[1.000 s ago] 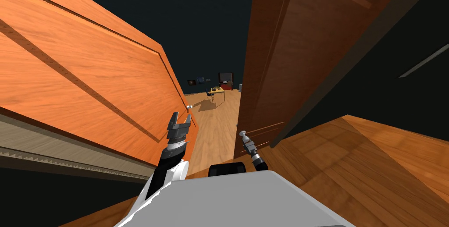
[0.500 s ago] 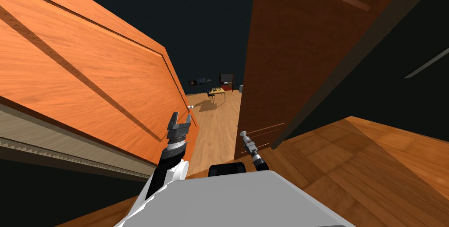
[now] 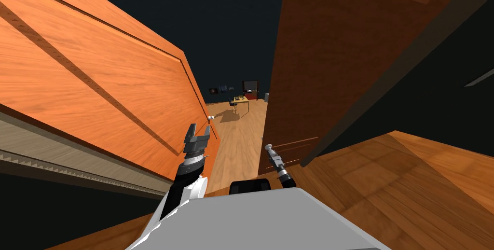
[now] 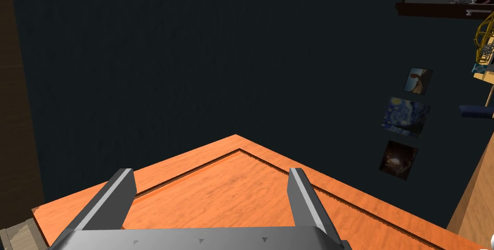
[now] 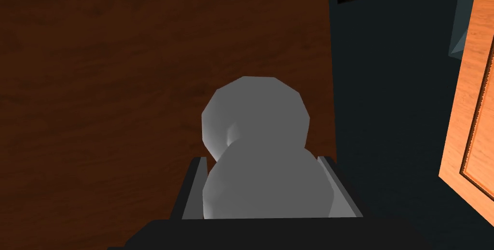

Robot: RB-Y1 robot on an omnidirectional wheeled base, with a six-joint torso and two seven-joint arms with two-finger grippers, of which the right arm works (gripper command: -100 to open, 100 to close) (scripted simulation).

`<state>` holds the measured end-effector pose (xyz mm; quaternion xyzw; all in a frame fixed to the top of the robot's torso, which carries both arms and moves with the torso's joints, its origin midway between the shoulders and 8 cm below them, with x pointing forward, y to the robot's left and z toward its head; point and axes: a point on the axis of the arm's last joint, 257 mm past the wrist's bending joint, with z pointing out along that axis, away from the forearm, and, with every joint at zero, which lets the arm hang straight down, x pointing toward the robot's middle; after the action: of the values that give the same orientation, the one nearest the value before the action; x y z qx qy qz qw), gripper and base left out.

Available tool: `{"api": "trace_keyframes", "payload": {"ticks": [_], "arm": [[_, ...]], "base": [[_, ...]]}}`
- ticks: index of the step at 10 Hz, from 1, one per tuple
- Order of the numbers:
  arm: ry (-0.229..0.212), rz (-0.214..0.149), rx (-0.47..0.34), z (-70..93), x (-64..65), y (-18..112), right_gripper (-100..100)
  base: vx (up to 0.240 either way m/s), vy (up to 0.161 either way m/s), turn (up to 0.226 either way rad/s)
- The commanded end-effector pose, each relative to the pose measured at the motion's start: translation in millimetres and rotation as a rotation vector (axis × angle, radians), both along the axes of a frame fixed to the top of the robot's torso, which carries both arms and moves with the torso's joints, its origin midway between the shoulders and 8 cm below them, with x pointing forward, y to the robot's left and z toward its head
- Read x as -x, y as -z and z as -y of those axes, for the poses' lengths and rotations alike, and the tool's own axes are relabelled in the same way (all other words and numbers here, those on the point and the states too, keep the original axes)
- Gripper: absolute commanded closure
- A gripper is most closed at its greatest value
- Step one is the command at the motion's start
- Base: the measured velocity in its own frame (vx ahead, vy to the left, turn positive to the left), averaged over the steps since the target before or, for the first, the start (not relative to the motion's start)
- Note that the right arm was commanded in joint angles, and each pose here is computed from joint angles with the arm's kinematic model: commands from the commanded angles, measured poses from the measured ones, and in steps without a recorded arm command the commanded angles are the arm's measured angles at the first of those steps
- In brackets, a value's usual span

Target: Push the door open

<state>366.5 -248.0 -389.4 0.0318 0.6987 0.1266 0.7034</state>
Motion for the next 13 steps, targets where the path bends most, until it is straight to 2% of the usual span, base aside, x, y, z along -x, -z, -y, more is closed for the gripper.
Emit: {"api": "trace_keyframes", "payload": {"ticks": [1,13], "arm": [[0.016,0.017,-0.043,11.9,-5.7,-8.5,100],[0.096,0.043,-0.433,48.6,-15.0,-23.3,100]], "base": [[0.029,0.007,0.034],[0.035,-0.001,0.040]]}}
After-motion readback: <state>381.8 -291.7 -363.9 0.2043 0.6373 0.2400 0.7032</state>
